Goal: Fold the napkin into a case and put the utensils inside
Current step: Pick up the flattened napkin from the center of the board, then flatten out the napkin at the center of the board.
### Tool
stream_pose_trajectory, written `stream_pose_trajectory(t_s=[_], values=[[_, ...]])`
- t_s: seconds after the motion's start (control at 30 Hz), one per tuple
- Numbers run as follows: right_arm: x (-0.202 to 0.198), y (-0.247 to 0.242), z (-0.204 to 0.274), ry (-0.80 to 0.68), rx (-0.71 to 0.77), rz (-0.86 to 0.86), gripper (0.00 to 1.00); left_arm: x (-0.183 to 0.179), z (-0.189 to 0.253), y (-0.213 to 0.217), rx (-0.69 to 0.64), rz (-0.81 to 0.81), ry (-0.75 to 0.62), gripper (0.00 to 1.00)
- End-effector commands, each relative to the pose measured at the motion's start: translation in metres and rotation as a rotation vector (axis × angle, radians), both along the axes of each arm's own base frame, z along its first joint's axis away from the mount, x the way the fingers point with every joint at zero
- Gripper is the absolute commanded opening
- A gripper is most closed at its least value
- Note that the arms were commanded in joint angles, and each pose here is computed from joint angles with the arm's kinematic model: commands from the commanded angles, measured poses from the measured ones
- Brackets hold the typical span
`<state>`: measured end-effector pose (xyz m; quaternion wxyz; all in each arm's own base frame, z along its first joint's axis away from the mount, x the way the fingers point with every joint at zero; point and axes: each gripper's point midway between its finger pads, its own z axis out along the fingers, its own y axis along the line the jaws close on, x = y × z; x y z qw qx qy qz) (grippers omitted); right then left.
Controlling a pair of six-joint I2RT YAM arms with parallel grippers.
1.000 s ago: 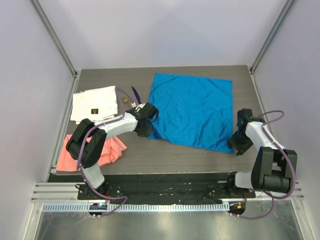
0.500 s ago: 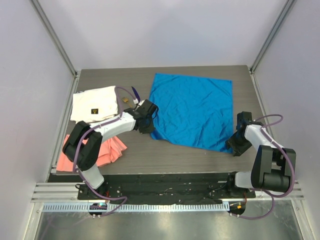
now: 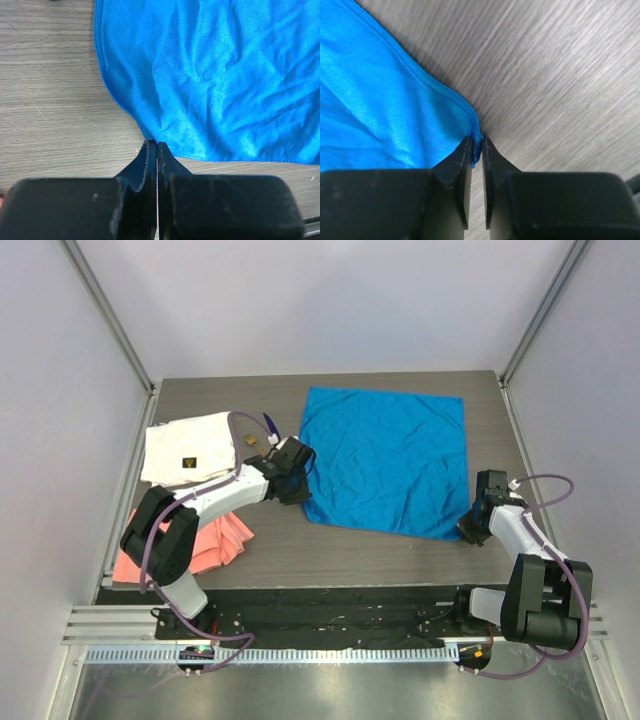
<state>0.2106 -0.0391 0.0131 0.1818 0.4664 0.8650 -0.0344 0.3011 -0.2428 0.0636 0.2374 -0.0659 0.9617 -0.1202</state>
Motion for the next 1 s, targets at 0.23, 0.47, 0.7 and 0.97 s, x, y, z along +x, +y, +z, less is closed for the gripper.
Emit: stream_pose_trajectory(t_s=[0.23, 0.47, 0.7, 0.97], values=[[0.029, -0.012, 0.080, -0.233, -0.087, 0.040, 0.01, 0.028, 0.091, -0.013, -0.069, -0.114, -0.249, 0.00], [0.054, -0.026, 0.264, -0.624, -0.275, 0.117, 0.01, 0.046, 0.220, -0.033, -0.209, -0.205, -0.528, 0.00], [0.010, -0.025, 0.401, -0.838, -0.442, 0.168, 0.01, 0.020, 0.363, -0.020, -0.327, -0.285, -0.827, 0.00], [-0.063, -0.006, 0.485, -1.108, -0.489, 0.167, 0.01, -0.047, 0.496, 0.033, -0.451, -0.285, -1.181, 0.01]])
